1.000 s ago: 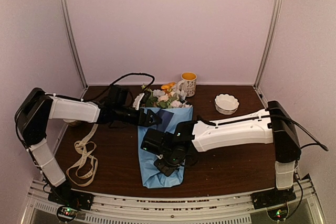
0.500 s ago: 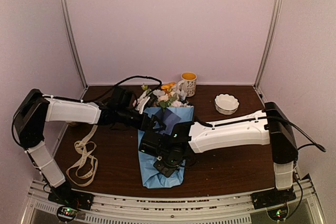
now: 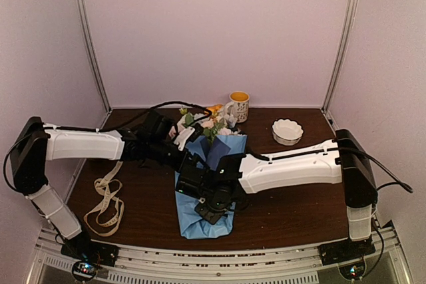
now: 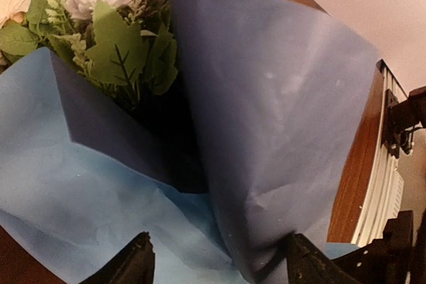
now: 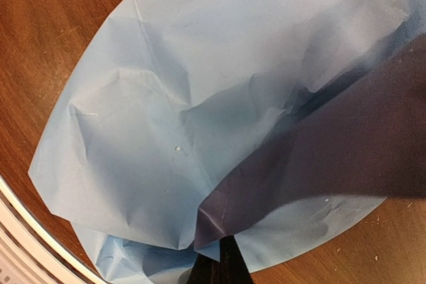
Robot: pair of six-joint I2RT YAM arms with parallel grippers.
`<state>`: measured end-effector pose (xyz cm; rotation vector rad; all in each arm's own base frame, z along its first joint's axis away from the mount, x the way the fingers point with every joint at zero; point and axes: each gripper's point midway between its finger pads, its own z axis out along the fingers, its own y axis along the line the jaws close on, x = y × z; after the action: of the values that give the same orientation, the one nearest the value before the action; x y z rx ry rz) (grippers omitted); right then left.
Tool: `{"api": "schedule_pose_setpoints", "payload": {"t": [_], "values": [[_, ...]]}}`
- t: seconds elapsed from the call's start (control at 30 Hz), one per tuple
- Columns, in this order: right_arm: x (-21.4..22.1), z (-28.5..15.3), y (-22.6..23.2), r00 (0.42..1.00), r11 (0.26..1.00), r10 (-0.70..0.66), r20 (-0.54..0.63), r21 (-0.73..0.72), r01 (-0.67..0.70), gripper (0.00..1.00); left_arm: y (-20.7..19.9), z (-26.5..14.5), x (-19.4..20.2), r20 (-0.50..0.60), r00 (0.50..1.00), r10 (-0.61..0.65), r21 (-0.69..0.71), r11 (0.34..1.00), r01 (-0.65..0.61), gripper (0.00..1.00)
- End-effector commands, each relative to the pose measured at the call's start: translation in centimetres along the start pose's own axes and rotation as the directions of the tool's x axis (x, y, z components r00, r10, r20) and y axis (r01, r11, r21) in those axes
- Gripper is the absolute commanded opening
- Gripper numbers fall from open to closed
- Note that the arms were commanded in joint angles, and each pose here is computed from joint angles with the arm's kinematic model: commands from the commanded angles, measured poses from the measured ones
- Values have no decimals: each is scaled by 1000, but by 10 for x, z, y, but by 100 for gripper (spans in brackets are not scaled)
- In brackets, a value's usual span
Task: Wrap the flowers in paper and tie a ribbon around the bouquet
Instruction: Fold the two-thirds-folded wrapping paper at the center of the board.
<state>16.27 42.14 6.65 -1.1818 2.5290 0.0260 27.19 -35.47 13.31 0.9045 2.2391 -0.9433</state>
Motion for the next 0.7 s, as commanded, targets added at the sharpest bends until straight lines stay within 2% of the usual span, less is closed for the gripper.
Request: {"api": "schedule_pose_setpoints", "payload": {"t": [0.0,0.07,0.17,0.47,0.6,0.67], "values": [[-3,0,0,1000,1000,-16,2,26,16,0,9,-3,-16,26,999,42,-79,996,-40,58],[-3,-1,0,1000,999,-14,4,28,14,0,9,-3,-19,36,998,45,-80,996,-42,30],[-3,0,-1,1000,999,-14,3,31,14,0,9,0,-18,39,998,41,-62,997,-39,1],[-4,-6,-3,1000,999,-11,9,39,11,1,61,3,5,34,997,-73,-110,991,76,0],[-14,-22,-2,999,1000,6,48,14,-7,24,81,9,21,36,993,-113,-125,985,117,0],[-18,-33,-5,997,1000,16,75,7,-16,32,87,14,29,41,990,-136,-120,983,140,0]]}}
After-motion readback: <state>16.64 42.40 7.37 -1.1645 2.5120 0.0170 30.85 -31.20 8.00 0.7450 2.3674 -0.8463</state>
